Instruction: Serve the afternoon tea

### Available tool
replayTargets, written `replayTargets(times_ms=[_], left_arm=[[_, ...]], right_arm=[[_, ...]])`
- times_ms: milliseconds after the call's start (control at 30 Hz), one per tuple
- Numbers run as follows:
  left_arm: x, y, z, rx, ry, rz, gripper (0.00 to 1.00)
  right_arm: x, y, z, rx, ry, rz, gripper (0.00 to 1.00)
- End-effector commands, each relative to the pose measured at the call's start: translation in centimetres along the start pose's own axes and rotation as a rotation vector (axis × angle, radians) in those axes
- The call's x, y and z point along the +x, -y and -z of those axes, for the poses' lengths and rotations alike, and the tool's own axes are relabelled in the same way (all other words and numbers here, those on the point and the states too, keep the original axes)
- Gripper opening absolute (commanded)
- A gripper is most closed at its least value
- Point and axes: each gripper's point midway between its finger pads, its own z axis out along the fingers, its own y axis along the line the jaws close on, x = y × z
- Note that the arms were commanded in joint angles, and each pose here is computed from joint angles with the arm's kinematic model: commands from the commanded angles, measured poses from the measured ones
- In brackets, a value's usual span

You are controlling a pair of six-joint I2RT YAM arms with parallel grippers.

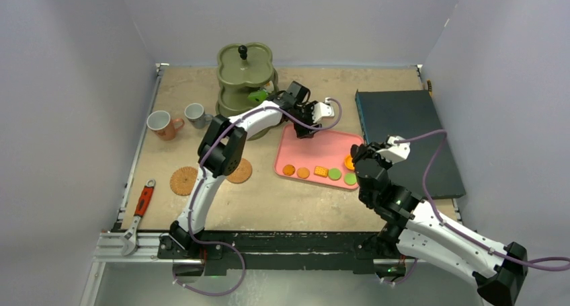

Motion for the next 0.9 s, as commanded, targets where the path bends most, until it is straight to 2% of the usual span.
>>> replayTargets(times_ms=[0, 300, 367, 567, 867], left_arm=[[0.4, 1.0, 0.6, 0.013, -0.019, -0.004, 0.54], [3.9, 0.6, 2.9, -0.122, -0.134, 0.103, 0.17], [5.1, 0.5, 3.8, -0.154, -0.160, 0.149, 0.11], [8.2, 1.6, 6.6, -0.204, -0.217, 0.325, 0.00], [12.4, 4.3, 10.0, -0.382, -0.235, 0.734, 0.00]], right_arm=[[-2.2, -0.8, 0.0, 0.000, 0.041, -0.060, 0.36], [-1.8, -0.9, -0.1, -0.005, 0.040, -0.048, 0.36], [-1.7, -1.1, -0.2, -0.010, 0.041, -0.043, 0.36], [-1.2, -1.8, -0.5, -0.026, 0.040, -0.032, 0.36], [-0.9, -2.5, -1.0, -0.041, 0.044, -0.030, 0.37]])
